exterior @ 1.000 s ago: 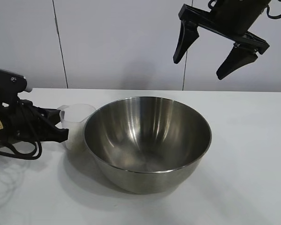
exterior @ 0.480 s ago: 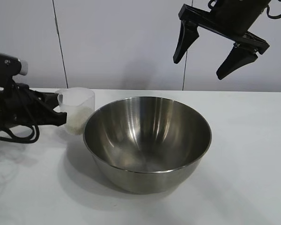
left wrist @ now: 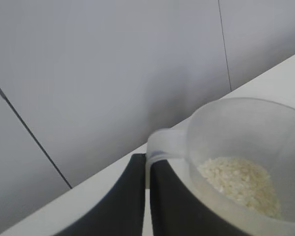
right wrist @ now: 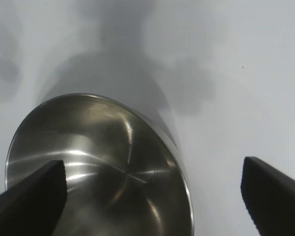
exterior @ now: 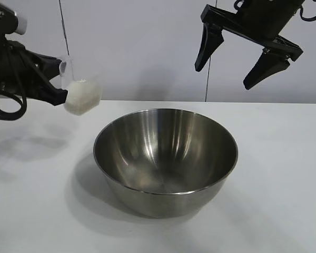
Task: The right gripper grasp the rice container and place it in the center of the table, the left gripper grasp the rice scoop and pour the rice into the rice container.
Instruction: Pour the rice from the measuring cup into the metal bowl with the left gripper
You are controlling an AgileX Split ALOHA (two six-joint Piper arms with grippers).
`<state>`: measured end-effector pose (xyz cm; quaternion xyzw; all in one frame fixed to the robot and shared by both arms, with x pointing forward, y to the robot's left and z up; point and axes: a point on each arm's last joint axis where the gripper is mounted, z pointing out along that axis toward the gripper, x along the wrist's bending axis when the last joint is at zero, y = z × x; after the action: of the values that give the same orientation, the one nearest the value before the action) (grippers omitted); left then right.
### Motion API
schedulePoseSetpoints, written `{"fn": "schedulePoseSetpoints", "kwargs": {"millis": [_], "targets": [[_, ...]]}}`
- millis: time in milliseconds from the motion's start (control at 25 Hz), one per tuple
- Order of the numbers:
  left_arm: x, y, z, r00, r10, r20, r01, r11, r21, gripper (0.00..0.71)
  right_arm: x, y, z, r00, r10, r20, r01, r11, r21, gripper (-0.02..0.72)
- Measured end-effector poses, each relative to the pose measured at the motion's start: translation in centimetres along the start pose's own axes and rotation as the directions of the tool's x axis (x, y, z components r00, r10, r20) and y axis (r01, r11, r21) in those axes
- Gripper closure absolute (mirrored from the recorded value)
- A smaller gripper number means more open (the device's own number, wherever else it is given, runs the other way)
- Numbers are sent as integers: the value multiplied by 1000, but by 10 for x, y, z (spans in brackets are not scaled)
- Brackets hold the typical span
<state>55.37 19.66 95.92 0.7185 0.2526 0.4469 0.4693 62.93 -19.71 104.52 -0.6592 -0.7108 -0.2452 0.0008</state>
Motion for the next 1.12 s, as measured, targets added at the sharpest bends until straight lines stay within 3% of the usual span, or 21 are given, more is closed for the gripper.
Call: {"fn": "schedulePoseSetpoints", "kwargs": {"millis": [240, 360, 640, 880, 1120], "targets": [[-2, 20, 5, 993, 106, 60, -108, 994, 31, 697, 0, 0, 0, 1000, 0, 0, 0, 1000, 0, 43], [-18, 36, 10, 971, 207, 118, -209, 978, 11, 697, 0, 0, 0, 1000, 0, 0, 0, 1000, 0, 43], [-61, 63, 15, 865, 442, 237, -439, 896, -70, 698, 0, 0, 0, 1000, 0, 0, 0, 1000, 0, 43], [-76, 77, 16, 800, 549, 244, -530, 836, -143, 698, 0, 0, 0, 1000, 0, 0, 0, 1000, 5, 43], [-85, 80, 15, 674, 703, 225, -671, 711, -210, 698, 0, -1, 0, 1000, 0, 0, 0, 1000, 15, 43]]}}
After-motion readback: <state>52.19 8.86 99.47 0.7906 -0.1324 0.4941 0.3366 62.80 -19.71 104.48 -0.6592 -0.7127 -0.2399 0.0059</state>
